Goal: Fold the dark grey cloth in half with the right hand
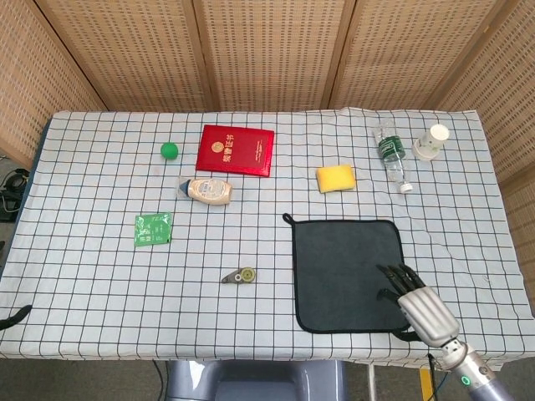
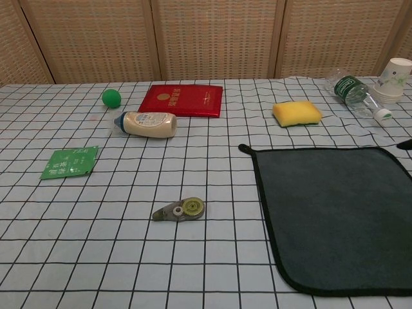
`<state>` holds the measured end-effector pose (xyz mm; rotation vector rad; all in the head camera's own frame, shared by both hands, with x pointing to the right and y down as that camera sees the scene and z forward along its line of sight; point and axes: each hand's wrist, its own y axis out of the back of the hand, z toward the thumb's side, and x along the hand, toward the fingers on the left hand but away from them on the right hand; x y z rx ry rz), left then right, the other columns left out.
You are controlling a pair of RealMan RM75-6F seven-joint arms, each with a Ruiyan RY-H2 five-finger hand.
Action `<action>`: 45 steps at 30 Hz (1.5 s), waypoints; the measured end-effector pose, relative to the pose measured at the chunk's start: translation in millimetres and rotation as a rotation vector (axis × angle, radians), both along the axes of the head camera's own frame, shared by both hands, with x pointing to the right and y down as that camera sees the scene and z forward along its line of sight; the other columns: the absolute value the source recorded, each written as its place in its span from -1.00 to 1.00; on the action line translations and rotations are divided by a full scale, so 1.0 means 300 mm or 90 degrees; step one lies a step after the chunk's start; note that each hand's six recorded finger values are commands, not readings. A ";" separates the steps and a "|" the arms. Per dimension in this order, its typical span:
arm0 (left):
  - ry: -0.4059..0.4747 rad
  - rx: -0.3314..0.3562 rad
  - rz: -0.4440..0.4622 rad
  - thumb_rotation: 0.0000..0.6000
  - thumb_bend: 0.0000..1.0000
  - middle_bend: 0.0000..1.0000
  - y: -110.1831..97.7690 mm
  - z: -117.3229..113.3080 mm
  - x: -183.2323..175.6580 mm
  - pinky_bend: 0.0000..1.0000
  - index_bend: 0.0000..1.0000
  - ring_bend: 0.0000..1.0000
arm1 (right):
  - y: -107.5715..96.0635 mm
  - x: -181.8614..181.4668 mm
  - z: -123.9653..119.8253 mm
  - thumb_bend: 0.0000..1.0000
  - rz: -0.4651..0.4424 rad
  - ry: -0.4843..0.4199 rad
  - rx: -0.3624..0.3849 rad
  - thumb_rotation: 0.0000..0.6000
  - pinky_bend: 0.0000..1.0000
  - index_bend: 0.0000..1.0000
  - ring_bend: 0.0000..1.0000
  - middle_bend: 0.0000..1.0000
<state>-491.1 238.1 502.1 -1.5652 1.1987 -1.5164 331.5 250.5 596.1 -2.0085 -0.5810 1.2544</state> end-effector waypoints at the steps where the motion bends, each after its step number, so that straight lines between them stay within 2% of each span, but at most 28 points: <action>1: -0.002 -0.003 -0.001 1.00 -1.00 -1.00 -0.002 0.005 -0.001 -1.00 -1.00 -1.00 | 0.002 -0.014 0.010 -0.48 -0.009 -0.003 -0.002 1.00 -1.00 -0.12 -1.00 -1.00; 7: -0.009 -0.011 -0.003 1.00 -1.00 -1.00 -0.008 0.020 -0.003 -1.00 -1.00 -1.00 | 0.023 -0.070 0.085 -0.26 -0.051 0.012 -0.027 1.00 -1.00 -0.13 -1.00 -1.00; 11: -0.011 -0.014 -0.001 1.00 -1.00 -1.00 -0.008 0.025 -0.001 -1.00 -1.00 -1.00 | 0.042 -0.092 0.134 -0.24 -0.070 0.031 -0.046 1.00 -1.00 -0.11 -1.00 -1.00; 20: -0.013 -0.016 0.000 1.00 -1.00 -1.00 -0.006 0.029 0.003 -1.00 -1.00 -1.00 | 0.087 -0.123 0.201 -0.22 -0.097 0.057 -0.053 1.00 -1.00 -0.07 -1.00 -1.00; 32: -0.012 -0.017 -0.002 1.00 -1.00 -1.00 -0.007 0.031 -0.001 -1.00 -1.00 -1.00 | 0.121 -0.141 0.250 -0.18 -0.135 0.077 -0.025 1.00 -1.00 -0.03 -1.00 -1.00; 45: -0.012 -0.018 -0.003 1.00 -1.00 -1.00 -0.008 0.032 -0.002 -1.00 -1.00 -1.00 | 0.125 -0.133 0.273 -0.18 -0.143 0.094 -0.019 1.00 -1.00 -0.03 -1.00 -1.00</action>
